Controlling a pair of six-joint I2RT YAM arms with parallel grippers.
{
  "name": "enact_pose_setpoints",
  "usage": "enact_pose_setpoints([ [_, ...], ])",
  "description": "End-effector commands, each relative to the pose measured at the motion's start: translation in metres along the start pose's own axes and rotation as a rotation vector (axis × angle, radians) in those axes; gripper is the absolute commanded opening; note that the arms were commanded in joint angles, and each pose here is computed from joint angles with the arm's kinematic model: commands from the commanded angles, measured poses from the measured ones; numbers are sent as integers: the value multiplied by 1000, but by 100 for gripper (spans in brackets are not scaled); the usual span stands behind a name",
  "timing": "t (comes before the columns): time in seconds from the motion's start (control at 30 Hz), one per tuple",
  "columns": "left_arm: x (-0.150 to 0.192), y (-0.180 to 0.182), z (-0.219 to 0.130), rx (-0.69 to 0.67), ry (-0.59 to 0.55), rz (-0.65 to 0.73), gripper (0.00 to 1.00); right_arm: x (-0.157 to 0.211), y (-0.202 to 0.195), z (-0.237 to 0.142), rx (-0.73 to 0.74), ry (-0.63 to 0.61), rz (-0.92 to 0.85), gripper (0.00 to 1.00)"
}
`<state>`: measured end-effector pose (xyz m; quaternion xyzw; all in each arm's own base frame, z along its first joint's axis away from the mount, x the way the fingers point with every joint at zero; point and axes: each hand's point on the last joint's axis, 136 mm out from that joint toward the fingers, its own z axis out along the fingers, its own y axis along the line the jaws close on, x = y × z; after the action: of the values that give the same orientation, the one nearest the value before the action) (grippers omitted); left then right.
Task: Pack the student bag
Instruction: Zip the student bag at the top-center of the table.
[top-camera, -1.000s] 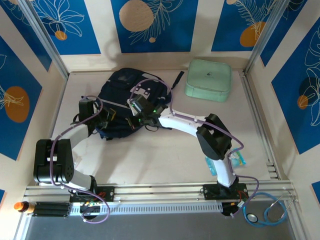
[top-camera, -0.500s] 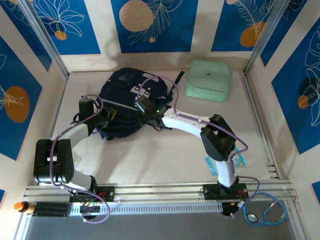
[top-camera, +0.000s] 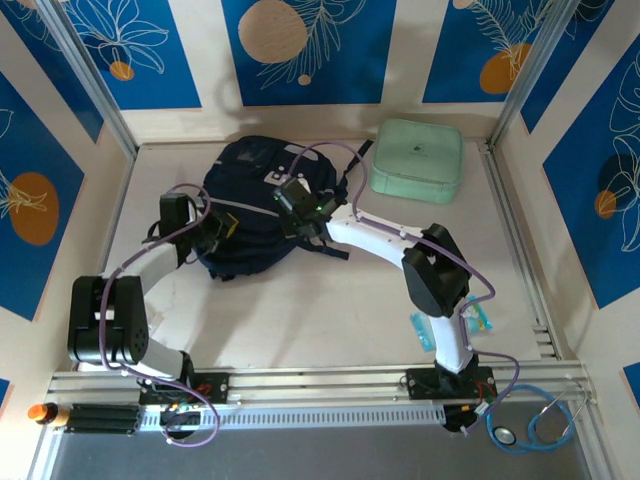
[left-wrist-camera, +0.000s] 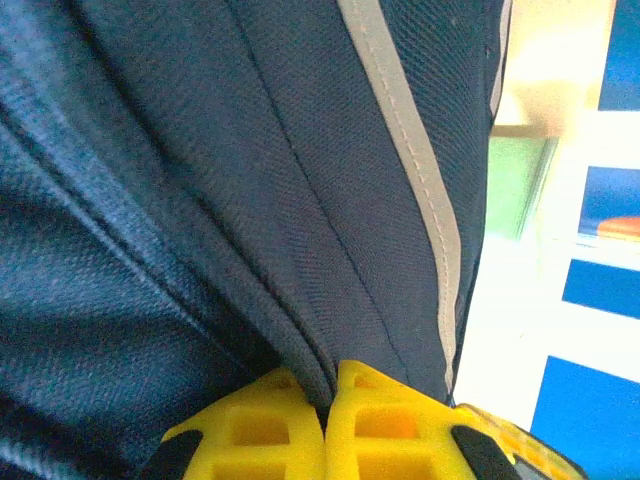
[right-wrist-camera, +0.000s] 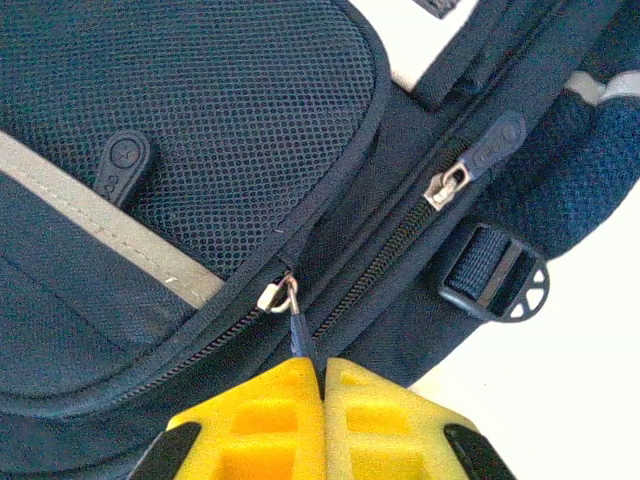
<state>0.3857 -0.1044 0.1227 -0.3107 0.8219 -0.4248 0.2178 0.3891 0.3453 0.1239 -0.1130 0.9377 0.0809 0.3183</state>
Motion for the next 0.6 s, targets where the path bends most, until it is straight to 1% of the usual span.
enact_pose_setpoints([
  [0.0, 22, -18, 4, 15, 102, 130, 0, -5, -57, -11, 125, 5, 130, 0],
  [0.1, 39, -20, 8, 7, 148, 166, 0, 3, -71, -19, 141, 21, 148, 0],
  [0.13, 48, -25, 10, 19, 171, 195, 2, 5, -77, -24, 154, 21, 157, 0],
  [0.17, 56, -30, 12, 31, 196, 220, 8, 5, -82, -31, 165, 13, 165, 8],
  [0.2, 67, -39, 15, 55, 229, 259, 16, 3, -86, -39, 168, -7, 170, 23],
  [0.23, 77, -48, 16, 81, 260, 299, 24, 2, -89, -47, 161, -29, 170, 33],
  [0.3, 88, -59, 16, 103, 289, 355, 35, -4, -94, -64, 129, -76, 177, 45],
  [0.37, 91, -68, 15, 117, 290, 399, 43, -12, -104, -81, 109, -124, 199, 54],
  [0.47, 90, -83, 6, 131, 278, 473, 55, -23, -126, -109, 126, -208, 217, 66],
  [0.57, 84, -91, -9, 88, 242, 572, 68, -32, -150, -135, 162, -295, 225, 76],
])
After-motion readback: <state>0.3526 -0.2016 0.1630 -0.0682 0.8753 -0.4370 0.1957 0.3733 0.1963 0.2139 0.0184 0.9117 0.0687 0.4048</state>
